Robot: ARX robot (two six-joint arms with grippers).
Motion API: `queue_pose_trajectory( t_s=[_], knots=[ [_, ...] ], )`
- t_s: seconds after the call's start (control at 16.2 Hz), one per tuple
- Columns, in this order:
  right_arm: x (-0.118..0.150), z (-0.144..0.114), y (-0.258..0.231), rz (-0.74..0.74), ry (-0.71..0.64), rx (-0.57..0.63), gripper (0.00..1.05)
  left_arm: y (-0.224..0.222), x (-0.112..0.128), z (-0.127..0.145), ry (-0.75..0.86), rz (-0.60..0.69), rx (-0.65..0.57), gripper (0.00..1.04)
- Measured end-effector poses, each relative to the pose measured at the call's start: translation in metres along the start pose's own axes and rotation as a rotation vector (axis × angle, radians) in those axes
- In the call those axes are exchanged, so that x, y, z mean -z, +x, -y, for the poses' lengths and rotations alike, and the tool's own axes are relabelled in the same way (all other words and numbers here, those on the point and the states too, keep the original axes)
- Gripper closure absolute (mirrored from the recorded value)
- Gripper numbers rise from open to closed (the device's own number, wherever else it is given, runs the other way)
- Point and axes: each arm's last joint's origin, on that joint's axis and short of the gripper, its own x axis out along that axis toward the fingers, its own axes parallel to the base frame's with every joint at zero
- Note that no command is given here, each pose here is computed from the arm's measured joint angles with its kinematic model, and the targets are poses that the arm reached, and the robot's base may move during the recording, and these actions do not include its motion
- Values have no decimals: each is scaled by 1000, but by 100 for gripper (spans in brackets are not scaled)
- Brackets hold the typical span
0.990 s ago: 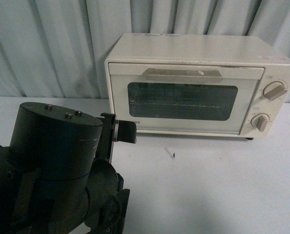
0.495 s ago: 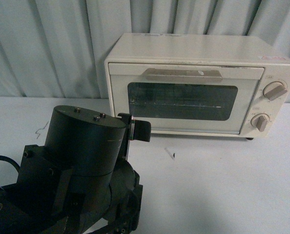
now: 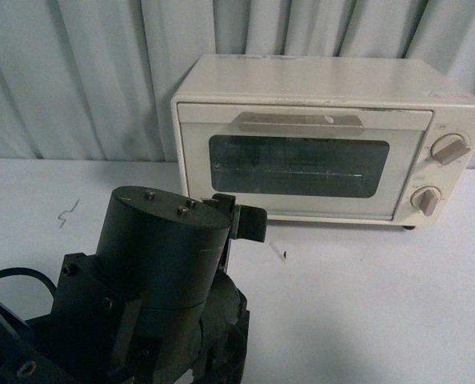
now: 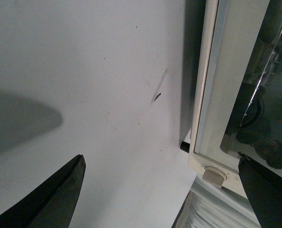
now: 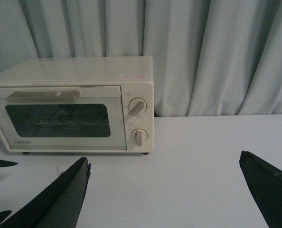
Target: Open oven
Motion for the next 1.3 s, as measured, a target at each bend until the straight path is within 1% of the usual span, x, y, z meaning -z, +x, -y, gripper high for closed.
queue_pose_trajectory(
  t_s=[0.25, 0.43, 0.93, 1.3],
  knots=[
    [0, 0, 0, 0, 0, 0, 6, 1, 1, -1, 0, -3, 10, 7],
    [0, 0, 0, 0, 0, 0, 6, 3, 1, -12, 6, 0, -19, 7],
    [0, 0, 0, 0, 0, 0, 6, 3, -4, -11, -2, 5, -9, 7],
    [0, 0, 0, 0, 0, 0, 6, 2, -6, -13, -2, 6, -33, 7]
  ],
)
